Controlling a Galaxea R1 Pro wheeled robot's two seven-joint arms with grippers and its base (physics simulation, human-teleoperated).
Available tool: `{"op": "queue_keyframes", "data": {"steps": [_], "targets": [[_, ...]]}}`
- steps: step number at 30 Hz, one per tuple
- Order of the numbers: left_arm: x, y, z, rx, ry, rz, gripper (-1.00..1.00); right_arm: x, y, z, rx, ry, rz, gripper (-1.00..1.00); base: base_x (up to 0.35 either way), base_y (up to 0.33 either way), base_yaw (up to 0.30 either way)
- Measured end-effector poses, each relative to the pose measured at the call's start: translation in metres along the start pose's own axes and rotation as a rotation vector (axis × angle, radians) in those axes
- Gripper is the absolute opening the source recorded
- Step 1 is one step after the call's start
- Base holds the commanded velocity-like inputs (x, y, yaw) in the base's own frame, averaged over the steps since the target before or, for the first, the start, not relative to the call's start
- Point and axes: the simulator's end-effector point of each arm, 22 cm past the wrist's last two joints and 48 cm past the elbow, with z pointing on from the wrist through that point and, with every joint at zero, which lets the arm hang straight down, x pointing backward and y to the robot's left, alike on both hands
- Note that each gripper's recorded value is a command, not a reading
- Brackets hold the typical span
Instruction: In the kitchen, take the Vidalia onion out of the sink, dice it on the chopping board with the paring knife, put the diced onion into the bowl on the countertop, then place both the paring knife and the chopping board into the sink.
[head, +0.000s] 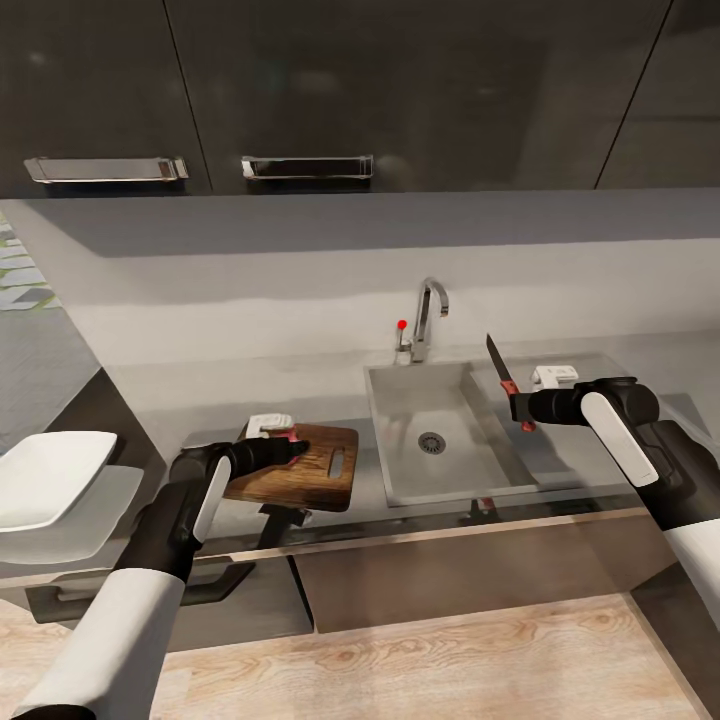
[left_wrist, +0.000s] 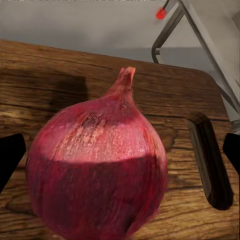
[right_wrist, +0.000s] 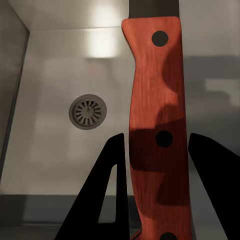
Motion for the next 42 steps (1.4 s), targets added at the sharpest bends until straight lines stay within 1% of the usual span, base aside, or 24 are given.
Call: {"op": "queue_keyframes", "data": {"steps": [16, 17, 19, 20, 21, 24, 26, 27, 31, 37, 42], "targets": [[-0.002, 0.0, -0.001, 0.0, -0.006, 0.002, 1.0, 0.0, 0.0, 0.0, 0.0, -0.001, 0.0, -1.0, 0.0, 0.0, 0.0], [-0.007, -0.001, -0.002, 0.0, -0.018, 0.007, 1.0, 0.0, 0.0, 0.0, -0.001, -0.001, 0.0, -1.0, 0.0, 0.0, 0.0], [-0.039, -0.007, -0.017, 0.002, -0.1, 0.036, 1.0, 0.0, 0.001, 0.0, -0.001, -0.001, -0.001, -1.0, 0.0, 0.0, 0.0], [-0.069, -0.014, -0.034, 0.006, -0.176, 0.062, 1.0, 0.0, 0.001, 0.0, -0.001, -0.001, -0.001, -1.0, 0.0, 0.0, 0.0], [-0.079, -0.017, -0.041, 0.005, -0.205, 0.073, 1.0, 0.0, 0.001, 0.0, -0.001, -0.001, -0.001, -1.0, 0.0, 0.0, 0.0], [-0.094, -0.022, -0.051, 0.007, -0.245, 0.087, 1.0, 0.0, 0.004, 0.001, -0.006, -0.001, 0.0, -1.0, 0.0, 0.0, 0.0], [-0.107, -0.027, -0.062, 0.011, -0.28, 0.101, 1.0, 0.001, 0.006, 0.002, -0.008, 0.001, -0.003, -1.0, 0.0, 0.0, 0.0], [-0.12, -0.034, -0.075, 0.016, -0.313, 0.114, 1.0, 0.004, 0.011, 0.004, -0.014, 0.01, -0.016, -1.0, 0.0, 0.0, 0.0], [-0.128, -0.041, -0.088, 0.021, -0.328, 0.123, 1.0, 0.011, 0.018, 0.008, -0.018, 0.027, -0.044, -1.0, 0.0, 0.0, 0.0], [-0.132, -0.047, -0.095, 0.028, -0.334, 0.127, 1.0, 0.013, 0.02, 0.009, -0.014, 0.033, -0.055, -1.0, -0.009, 0.0, 0.0], [-0.133, -0.054, -0.095, 0.042, -0.338, 0.121, 1.0, 0.014, 0.019, 0.01, -0.012, 0.035, -0.056, -1.0, -0.183, 0.052, 0.0]]}}
